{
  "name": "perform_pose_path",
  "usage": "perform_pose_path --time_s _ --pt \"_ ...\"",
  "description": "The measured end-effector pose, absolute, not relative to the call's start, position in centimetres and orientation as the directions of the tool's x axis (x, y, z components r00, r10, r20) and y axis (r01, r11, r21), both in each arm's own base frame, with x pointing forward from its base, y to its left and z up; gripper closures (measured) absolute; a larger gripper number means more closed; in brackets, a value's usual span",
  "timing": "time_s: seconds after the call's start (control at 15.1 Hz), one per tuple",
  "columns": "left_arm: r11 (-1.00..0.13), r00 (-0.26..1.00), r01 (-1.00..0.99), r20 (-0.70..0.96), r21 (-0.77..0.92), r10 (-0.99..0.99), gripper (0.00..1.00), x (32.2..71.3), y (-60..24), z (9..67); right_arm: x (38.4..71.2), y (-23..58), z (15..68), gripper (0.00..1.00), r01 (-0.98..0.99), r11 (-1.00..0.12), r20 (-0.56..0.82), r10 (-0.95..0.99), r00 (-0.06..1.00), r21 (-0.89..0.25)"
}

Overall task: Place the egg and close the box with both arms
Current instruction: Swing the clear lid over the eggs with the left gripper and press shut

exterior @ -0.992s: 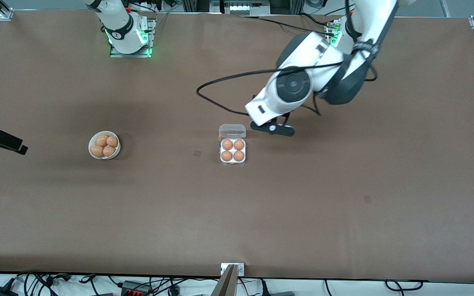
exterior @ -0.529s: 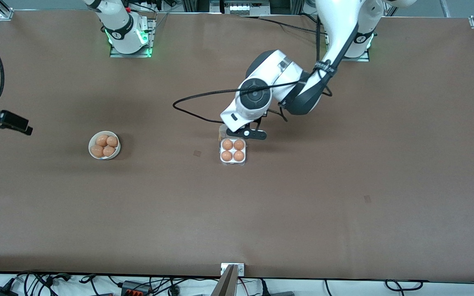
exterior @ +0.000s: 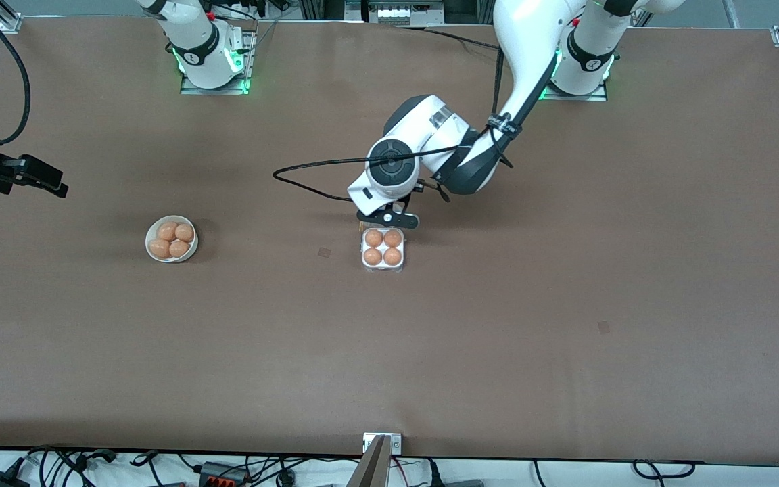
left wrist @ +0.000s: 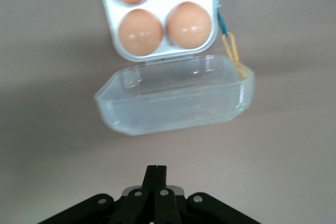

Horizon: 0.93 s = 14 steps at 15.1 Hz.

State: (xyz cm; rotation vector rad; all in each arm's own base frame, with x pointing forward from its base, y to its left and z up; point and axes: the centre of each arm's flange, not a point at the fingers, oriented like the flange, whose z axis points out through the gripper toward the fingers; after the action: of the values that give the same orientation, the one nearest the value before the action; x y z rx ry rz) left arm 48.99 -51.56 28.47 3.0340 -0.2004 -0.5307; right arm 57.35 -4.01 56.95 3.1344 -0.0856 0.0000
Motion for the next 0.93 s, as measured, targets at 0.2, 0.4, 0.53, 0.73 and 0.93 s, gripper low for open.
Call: perform_pose_path --time_s 0.2,0.4,0.53,0.73,0.93 --pt "-0.989 0.941 -0.114 -0.31 0.092 -0.137 0.99 49.1 -52.1 27.7 56.7 -4.0 57.8 0.0 -0.055 -0.998 0.013 -0.055 0.998 0.005" --pt "-0.986 0.962 -0.098 -0.241 0.137 -0.129 0.99 50.1 -52.6 27.7 56.5 -4.0 57.9 0.0 -0.055 -0.998 0.01 -0.055 0.998 0.004" --pt "-0.984 0.968 -0.093 -0.217 0.152 -0.125 0.99 50.5 -52.8 27.9 56.3 -4.0 57.9 0.0 -0.055 -0.998 -0.001 -0.055 0.998 0.004" --pt "-0.98 0.98 -0.082 -0.166 0.18 -0.112 0.99 51.5 -52.8 28.4 56.2 -4.0 57.9 0.0 -0.055 -0.998 -0.007 -0.055 0.998 0.004" --pt "-0.974 0.989 -0.073 -0.109 0.214 -0.098 0.99 52.4 -52.9 29.0 56.2 -3.9 57.8 0.0 -0.053 -0.999 -0.01 -0.053 0.999 0.004"
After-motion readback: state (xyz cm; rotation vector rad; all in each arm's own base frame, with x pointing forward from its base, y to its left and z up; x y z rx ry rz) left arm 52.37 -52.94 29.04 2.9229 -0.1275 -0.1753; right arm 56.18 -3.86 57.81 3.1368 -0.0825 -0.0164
